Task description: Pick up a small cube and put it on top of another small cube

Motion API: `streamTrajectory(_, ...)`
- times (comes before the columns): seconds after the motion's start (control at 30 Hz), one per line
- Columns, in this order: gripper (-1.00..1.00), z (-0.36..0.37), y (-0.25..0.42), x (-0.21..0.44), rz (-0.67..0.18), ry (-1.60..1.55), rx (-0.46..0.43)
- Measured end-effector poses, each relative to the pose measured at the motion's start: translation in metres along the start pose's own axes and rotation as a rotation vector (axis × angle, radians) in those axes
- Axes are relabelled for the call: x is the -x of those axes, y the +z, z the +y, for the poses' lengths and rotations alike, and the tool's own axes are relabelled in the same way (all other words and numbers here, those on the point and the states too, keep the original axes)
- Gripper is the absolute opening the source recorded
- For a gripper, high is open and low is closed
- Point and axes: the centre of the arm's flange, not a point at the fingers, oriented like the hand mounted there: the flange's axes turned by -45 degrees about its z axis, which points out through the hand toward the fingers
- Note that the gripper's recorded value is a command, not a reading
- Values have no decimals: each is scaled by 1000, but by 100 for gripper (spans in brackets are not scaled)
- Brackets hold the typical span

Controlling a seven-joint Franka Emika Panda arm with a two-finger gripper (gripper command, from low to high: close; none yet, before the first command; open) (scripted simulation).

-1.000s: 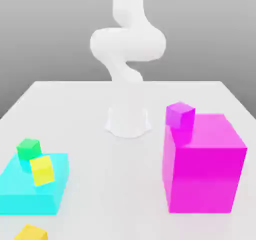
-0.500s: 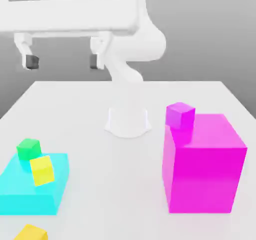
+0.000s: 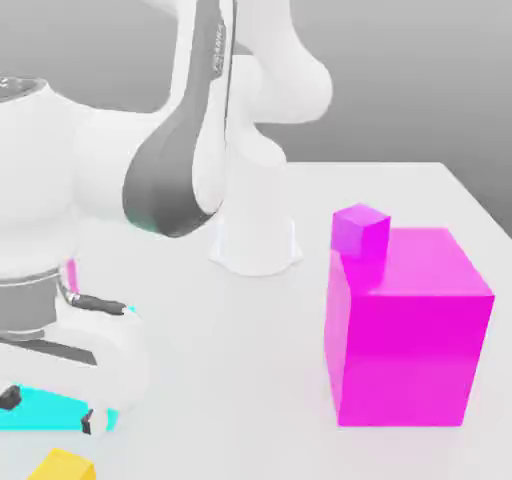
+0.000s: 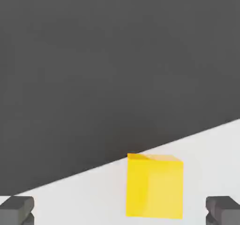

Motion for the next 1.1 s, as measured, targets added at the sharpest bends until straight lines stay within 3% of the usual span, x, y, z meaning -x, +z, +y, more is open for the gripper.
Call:
streamTrajectory(0.13, 0, 7, 64, 2, -23, 10, 6)
streamTrajectory(0.17, -100, 7, 76, 3, -24, 10, 6)
streamTrajectory(0.37, -100, 8, 83, 4, -24, 11, 5)
streamTrajectory(0.53, -100, 9, 27, 3, -24, 16, 5)
streamTrajectory(0.97, -100, 141, -80, 125, -21, 749, 15)
streamTrajectory(1.1, -100, 153, -99, 168, -20, 947, 15)
